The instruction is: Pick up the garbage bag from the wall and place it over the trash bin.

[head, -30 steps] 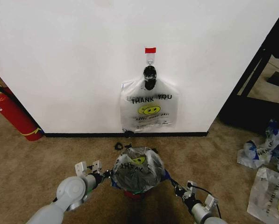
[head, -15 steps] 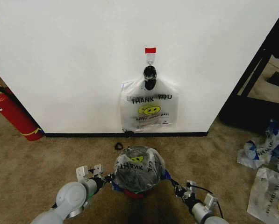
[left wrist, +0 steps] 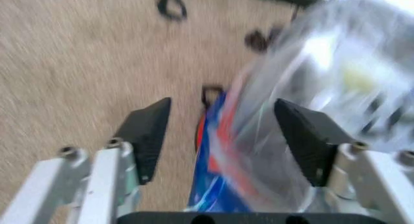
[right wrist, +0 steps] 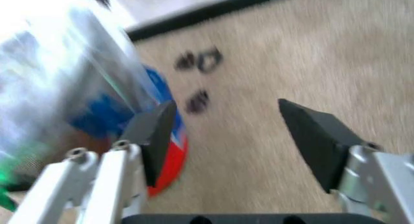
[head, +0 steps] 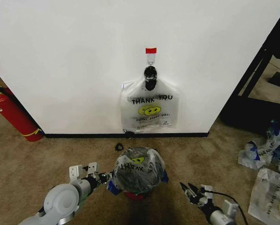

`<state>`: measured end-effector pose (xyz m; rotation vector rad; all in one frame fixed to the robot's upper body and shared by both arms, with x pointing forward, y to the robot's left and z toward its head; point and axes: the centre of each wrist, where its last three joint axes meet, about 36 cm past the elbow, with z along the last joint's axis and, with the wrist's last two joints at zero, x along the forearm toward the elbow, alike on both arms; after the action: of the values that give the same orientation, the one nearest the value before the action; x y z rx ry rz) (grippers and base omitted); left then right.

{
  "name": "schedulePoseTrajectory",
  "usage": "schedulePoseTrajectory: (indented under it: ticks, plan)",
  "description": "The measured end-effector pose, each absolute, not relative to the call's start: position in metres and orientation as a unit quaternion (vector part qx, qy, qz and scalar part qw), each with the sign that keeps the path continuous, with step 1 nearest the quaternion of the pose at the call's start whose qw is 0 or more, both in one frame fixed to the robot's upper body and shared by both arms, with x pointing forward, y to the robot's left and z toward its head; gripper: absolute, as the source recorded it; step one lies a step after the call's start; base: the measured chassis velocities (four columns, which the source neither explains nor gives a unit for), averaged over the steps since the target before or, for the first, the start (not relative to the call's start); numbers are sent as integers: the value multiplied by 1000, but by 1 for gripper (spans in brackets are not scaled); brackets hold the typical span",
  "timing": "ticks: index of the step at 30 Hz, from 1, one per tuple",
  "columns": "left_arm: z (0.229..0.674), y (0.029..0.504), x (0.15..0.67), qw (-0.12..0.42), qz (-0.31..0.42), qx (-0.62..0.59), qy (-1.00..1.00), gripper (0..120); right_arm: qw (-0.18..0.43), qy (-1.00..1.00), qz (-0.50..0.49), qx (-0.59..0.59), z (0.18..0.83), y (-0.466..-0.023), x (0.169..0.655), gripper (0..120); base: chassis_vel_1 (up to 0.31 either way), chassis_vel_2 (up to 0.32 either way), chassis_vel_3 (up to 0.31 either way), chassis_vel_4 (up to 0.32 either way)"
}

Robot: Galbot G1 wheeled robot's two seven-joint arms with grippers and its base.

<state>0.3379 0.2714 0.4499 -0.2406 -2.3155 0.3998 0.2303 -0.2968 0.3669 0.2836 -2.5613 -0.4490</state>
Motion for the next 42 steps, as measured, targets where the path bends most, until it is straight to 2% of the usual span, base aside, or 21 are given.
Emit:
schedulePoseTrajectory:
  ticks: [5,6,7,9,10,13,15,19,24,31,35,37,42]
  plan:
    - [483,267,331,334,162,-99,-923,88,212,-952,-188,118,422,-278,259,84,0,0,0,0]
    - [483,267,331,334,162,-99,-923,88,212,-952,-188,118,422,-278,259,84,0,0,0,0]
    - [488,265,329,328,161,-102,-925,93,207,-952,-191,123,431,-276,267,88,0,0,0,0]
    - [495,262,324,316,156,-109,-930,98,204,-951,-192,130,437,-274,273,90,0,0,0,0]
    - [498,260,322,309,153,-112,-932,99,204,-949,-192,143,448,-270,289,98,0,0,0,0]
    - [500,251,317,280,120,-123,-945,100,235,-937,-187,176,448,-258,323,100,0,0,0,0]
    - [500,248,317,275,116,-125,-946,100,246,-934,-185,182,448,-253,330,100,0,0,0,0]
    - [503,239,314,267,118,-139,-946,100,305,-923,-149,180,448,-226,359,100,0,0,0,0]
    - [503,237,314,267,120,-141,-946,100,344,-917,-121,164,450,-214,368,100,0,0,0,0]
    - [500,237,316,271,122,-141,-944,100,393,-899,-112,155,447,-206,379,97,0,0,0,0]
    - [499,237,318,272,122,-140,-944,100,418,-889,-110,149,444,-194,386,81,0,0,0,0]
    - [500,237,318,273,123,-141,-944,100,421,-888,-112,145,444,-193,386,79,0,0,0,0]
    - [502,236,317,271,126,-143,-944,100,440,-877,-138,139,441,-189,381,56,0,0,0,0]
